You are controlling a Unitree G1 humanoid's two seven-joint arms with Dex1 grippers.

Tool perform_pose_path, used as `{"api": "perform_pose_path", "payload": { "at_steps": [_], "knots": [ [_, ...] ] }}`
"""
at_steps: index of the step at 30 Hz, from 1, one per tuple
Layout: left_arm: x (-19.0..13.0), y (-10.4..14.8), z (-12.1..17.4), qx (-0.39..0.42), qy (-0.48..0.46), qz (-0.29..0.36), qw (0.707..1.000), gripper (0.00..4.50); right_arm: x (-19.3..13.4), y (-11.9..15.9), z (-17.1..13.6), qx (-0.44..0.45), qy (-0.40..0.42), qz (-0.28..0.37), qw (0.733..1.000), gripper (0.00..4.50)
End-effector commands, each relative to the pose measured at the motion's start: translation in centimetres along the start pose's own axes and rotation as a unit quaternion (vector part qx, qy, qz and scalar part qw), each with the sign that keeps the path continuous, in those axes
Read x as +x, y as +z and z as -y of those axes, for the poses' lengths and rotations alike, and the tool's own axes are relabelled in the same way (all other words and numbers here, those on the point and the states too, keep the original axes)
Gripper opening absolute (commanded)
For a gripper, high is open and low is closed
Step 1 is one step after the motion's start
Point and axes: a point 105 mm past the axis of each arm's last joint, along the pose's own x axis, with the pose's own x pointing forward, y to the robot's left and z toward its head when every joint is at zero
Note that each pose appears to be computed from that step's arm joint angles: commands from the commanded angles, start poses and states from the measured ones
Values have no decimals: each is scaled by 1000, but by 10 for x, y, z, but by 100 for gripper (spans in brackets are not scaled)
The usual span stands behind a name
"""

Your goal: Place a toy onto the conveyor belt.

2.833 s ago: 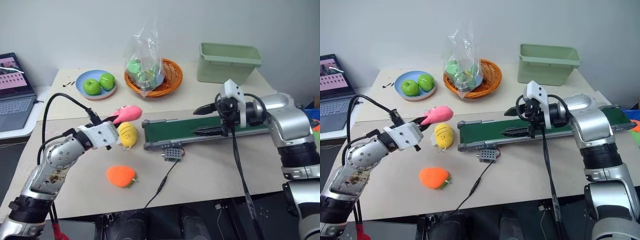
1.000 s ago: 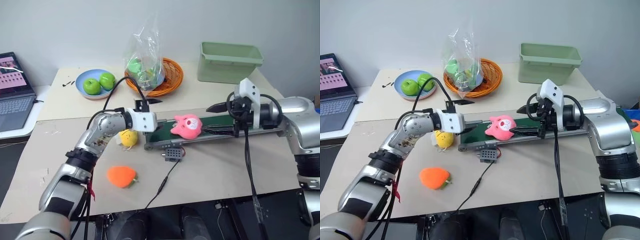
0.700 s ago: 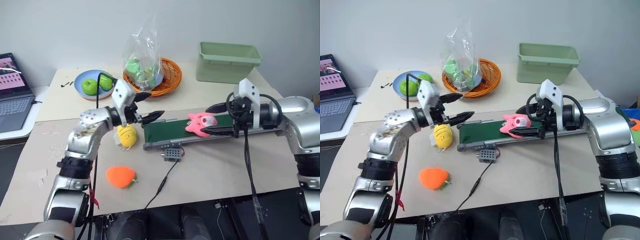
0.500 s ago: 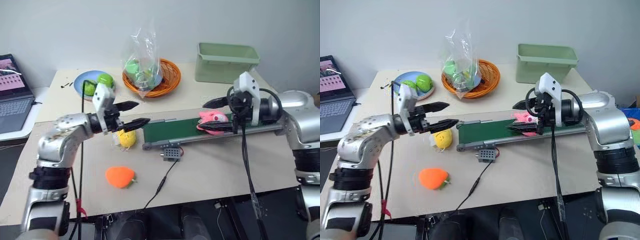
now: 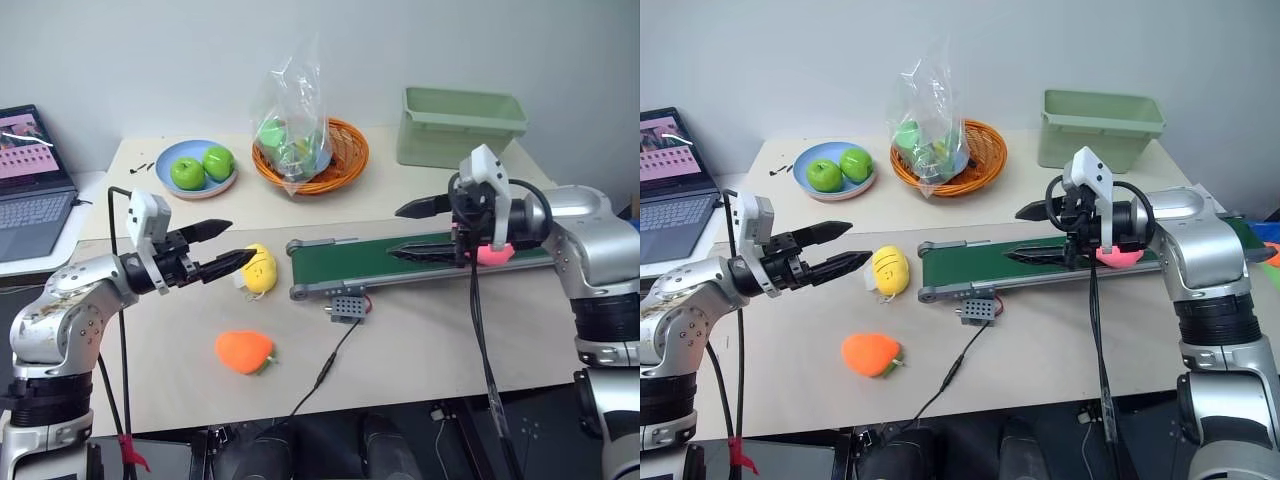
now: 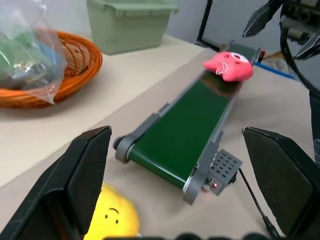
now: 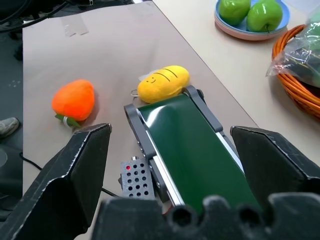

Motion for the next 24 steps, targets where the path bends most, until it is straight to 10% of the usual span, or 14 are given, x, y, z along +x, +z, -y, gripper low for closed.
{"api": "perform_pose_path", "payload": {
  "at_steps": [1,24],
  "knots": [
    [1,20,0,31,5,15,999,448,-5,18,2,-31,-7,26,999,450],
    [28,30,12,11,-17,26,999,448,-2,14,3,-22,-15,33,999,450]
  ]
}}
